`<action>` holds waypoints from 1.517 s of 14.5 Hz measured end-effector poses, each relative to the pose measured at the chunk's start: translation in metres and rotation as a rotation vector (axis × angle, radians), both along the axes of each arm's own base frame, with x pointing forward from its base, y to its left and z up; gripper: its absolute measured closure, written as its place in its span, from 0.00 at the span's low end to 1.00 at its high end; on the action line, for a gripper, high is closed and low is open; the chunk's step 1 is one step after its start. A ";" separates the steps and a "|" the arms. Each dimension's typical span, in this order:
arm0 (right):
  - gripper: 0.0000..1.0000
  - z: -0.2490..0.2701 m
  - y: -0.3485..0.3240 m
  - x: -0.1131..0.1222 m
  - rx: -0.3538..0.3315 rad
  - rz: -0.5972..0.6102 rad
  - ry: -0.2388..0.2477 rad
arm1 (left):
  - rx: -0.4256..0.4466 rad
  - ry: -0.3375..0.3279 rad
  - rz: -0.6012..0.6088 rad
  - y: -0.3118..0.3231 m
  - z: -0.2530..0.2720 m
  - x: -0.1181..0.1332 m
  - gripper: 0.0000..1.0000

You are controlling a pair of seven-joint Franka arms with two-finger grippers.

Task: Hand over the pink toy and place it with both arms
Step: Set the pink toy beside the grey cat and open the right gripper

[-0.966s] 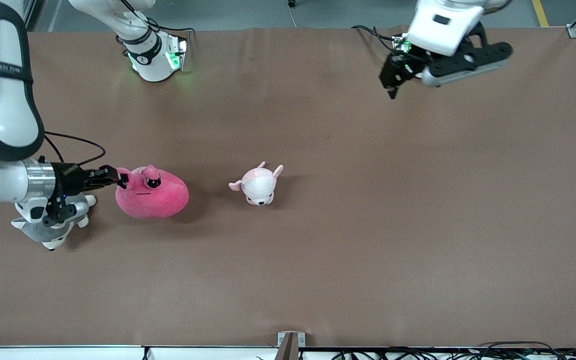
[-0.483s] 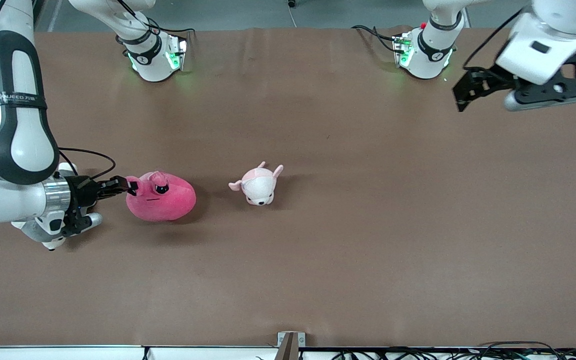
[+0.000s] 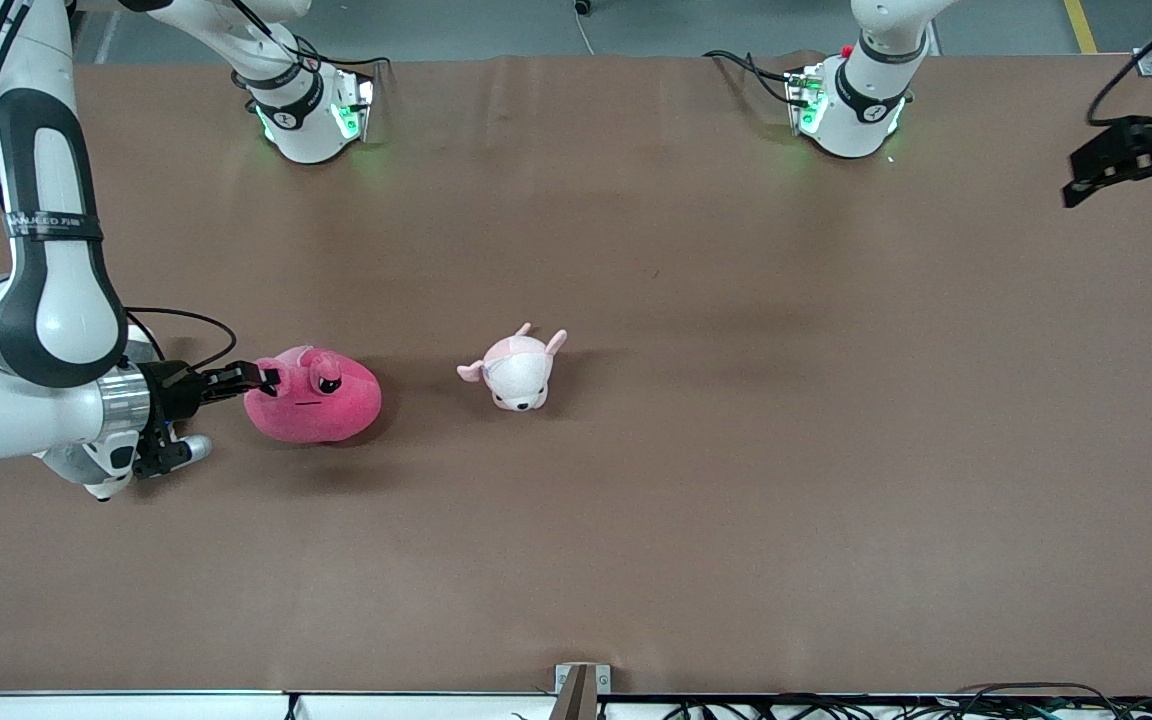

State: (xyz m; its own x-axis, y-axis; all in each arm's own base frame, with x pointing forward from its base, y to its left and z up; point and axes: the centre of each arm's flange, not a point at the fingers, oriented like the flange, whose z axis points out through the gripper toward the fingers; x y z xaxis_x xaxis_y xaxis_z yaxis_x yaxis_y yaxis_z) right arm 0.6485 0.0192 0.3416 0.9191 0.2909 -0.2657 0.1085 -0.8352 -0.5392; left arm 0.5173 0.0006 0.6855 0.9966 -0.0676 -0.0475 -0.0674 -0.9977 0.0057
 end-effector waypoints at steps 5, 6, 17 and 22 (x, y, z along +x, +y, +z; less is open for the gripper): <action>0.91 -0.013 -0.006 0.001 0.001 -0.013 0.016 | -0.002 -0.031 -0.017 -0.004 0.003 0.003 0.00; 0.91 -0.015 -0.008 0.001 0.000 -0.016 0.018 | -0.002 -0.036 -0.023 -0.007 0.003 0.003 0.00; 0.33 0.055 -0.036 0.017 -0.107 -0.219 -0.005 | -0.034 -0.093 -0.023 -0.009 0.005 0.010 0.00; 0.00 0.198 -0.047 -0.012 -0.350 -0.321 -0.149 | -0.037 -0.085 -0.015 -0.004 -0.002 0.014 0.00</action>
State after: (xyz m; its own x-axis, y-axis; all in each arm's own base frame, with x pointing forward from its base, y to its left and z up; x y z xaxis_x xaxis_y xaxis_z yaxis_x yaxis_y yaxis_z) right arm 0.6365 -0.0279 0.5392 0.9832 -0.0960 -0.1553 -0.1289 -0.9673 -0.2183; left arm 0.5309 -0.0030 0.6835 0.9958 -0.0828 0.0400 -0.0842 -0.9958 0.0364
